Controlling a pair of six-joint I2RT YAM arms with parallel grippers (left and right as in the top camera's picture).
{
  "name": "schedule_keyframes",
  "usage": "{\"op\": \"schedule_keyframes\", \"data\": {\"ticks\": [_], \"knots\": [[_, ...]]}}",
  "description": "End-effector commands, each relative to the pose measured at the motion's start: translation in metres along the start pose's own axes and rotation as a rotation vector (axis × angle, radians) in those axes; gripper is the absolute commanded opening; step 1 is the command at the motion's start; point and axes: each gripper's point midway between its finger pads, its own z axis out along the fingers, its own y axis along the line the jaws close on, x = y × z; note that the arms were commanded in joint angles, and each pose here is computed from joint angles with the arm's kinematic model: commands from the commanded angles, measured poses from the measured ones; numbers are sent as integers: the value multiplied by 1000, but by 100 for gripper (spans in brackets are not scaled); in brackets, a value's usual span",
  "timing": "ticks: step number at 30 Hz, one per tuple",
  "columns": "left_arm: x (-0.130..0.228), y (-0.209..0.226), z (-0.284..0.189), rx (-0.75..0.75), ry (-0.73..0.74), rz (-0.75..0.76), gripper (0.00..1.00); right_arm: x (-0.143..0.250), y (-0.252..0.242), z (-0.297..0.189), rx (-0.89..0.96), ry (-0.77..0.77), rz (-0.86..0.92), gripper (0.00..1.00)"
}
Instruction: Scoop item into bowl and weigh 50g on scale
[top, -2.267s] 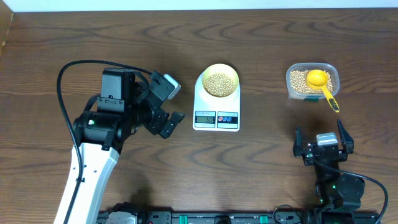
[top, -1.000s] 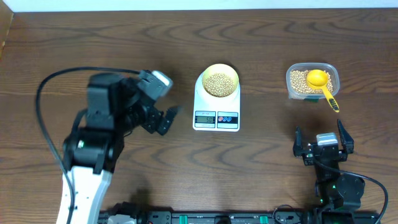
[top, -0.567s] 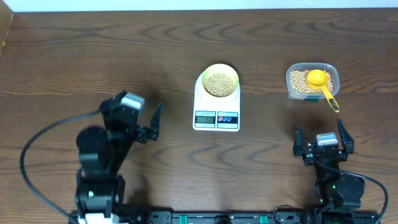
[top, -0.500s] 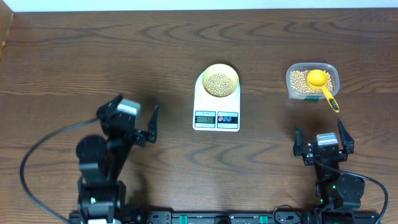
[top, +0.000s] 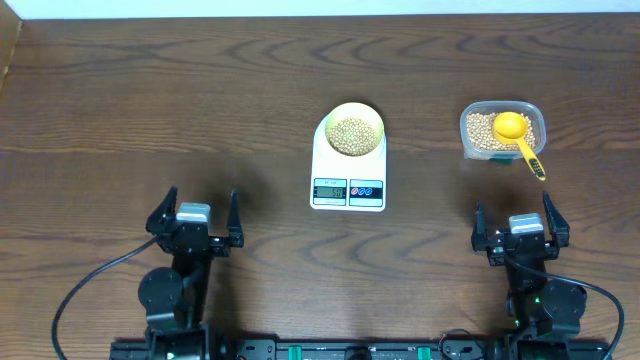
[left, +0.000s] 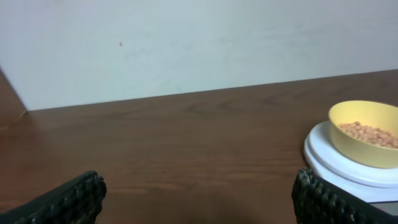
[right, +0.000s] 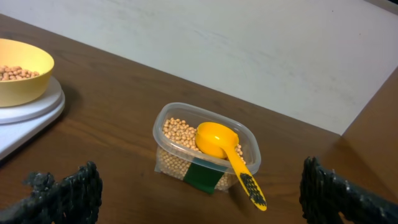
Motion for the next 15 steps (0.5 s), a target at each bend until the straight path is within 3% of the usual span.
{"op": "schedule_keyframes", "data": {"ticks": [1,12,15], "knots": [[10,8,-1,-51,-1,-21,98,1,-1,0,6,1,-1,99],[52,4,-6,-50,106,-35,98,1,-1,0,6,1,-1,99],[43,5,-9,-55,62,-37,98,1,-1,0,6,1,-1,99]]}}
